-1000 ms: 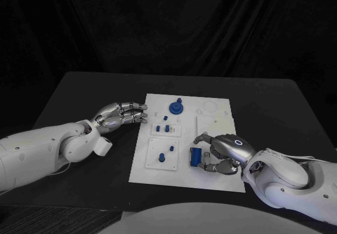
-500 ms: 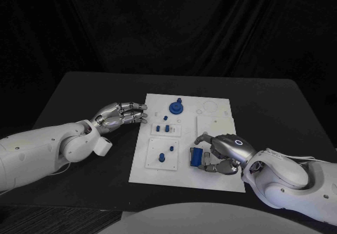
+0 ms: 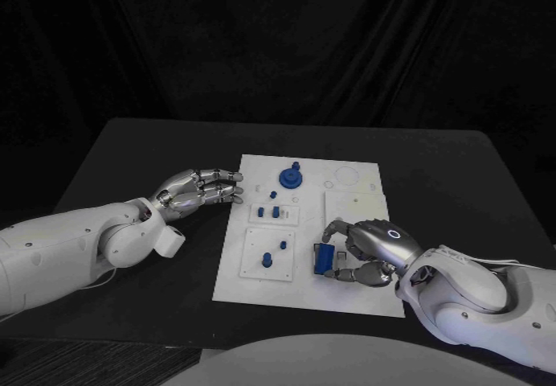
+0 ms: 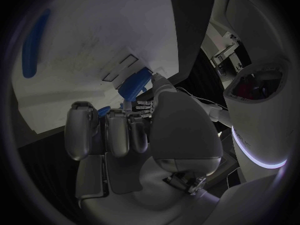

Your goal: Assemble the parts on the task board

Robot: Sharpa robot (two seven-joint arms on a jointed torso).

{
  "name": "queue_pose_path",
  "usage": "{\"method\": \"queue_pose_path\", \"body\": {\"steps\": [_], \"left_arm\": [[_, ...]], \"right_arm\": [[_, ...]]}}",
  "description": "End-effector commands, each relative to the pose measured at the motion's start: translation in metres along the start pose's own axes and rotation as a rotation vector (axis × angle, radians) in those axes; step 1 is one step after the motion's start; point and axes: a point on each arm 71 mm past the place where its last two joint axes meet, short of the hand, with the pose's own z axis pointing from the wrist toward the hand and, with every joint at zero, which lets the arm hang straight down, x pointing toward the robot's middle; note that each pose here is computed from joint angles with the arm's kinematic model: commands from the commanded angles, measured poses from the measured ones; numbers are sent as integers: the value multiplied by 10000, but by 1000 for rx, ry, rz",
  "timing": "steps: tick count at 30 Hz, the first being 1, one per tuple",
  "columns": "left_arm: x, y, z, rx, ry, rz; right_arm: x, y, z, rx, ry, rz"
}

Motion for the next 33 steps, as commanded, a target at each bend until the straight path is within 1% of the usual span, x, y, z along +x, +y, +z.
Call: {"method": "queue_pose_path", "body": {"steps": [1, 17, 23, 33], "left_arm": [[19, -2, 7, 11, 10, -13], [28, 6, 10, 6, 15, -17], [30, 8, 12, 4, 16, -17], [34, 13, 15, 1, 19, -18]], "right_arm": [[2, 1, -3, 29, -19, -8], [67, 1, 8, 79, 26, -66], [74, 7, 13, 74, 23, -67], [70, 23, 25, 55, 1, -59]]}}
